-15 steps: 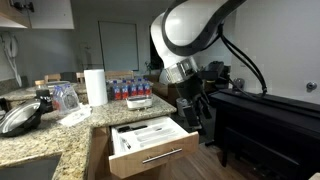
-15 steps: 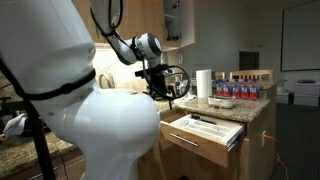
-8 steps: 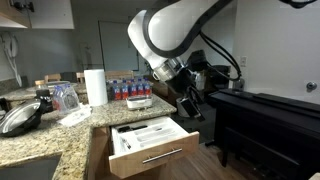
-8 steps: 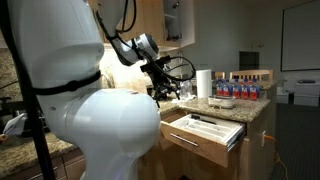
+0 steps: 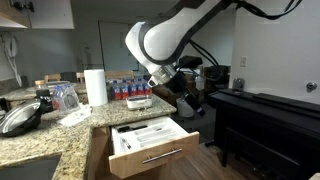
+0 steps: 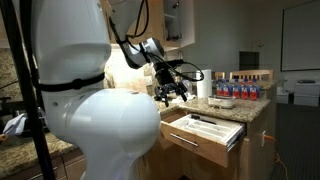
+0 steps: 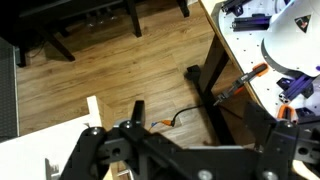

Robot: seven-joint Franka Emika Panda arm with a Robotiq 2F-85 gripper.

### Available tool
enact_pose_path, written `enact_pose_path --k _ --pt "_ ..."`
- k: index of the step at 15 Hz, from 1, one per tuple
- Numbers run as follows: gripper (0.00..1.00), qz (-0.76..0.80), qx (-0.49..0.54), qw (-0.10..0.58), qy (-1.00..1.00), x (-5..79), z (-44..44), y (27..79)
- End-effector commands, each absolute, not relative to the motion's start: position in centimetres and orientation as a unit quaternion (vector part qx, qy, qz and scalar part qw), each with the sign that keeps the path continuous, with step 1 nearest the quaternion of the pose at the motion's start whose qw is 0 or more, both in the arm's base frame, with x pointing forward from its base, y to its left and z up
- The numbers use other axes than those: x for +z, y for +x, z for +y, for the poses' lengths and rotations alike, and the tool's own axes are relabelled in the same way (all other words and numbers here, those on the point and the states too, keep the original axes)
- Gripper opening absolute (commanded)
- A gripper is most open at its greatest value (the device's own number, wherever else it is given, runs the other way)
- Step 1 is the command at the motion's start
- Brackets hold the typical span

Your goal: Close the drawer

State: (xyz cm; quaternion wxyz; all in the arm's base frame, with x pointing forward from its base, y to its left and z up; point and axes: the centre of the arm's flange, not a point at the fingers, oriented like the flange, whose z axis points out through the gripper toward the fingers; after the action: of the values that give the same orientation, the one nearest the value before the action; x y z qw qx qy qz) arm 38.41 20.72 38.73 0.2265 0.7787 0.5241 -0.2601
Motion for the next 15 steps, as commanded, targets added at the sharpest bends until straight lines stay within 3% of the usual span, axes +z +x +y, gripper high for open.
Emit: enact_pose_path --k 1,3,4,10,15 --pt "1.00 0.598 -0.252 0.244 0.721 37.0 20.3 35.5" --pt "1.00 0.608 -0.254 0.275 0.700 36.5 21.0 35.8" --pt "1.00 0.586 -0.262 0.251 0.725 36.6 21.5 36.4" --pt "1.00 0.594 -0.262 0.268 0.712 36.3 21.7 36.1" --pt "1.00 0.639 -0.134 0.193 0.733 34.4 22.1 36.8"
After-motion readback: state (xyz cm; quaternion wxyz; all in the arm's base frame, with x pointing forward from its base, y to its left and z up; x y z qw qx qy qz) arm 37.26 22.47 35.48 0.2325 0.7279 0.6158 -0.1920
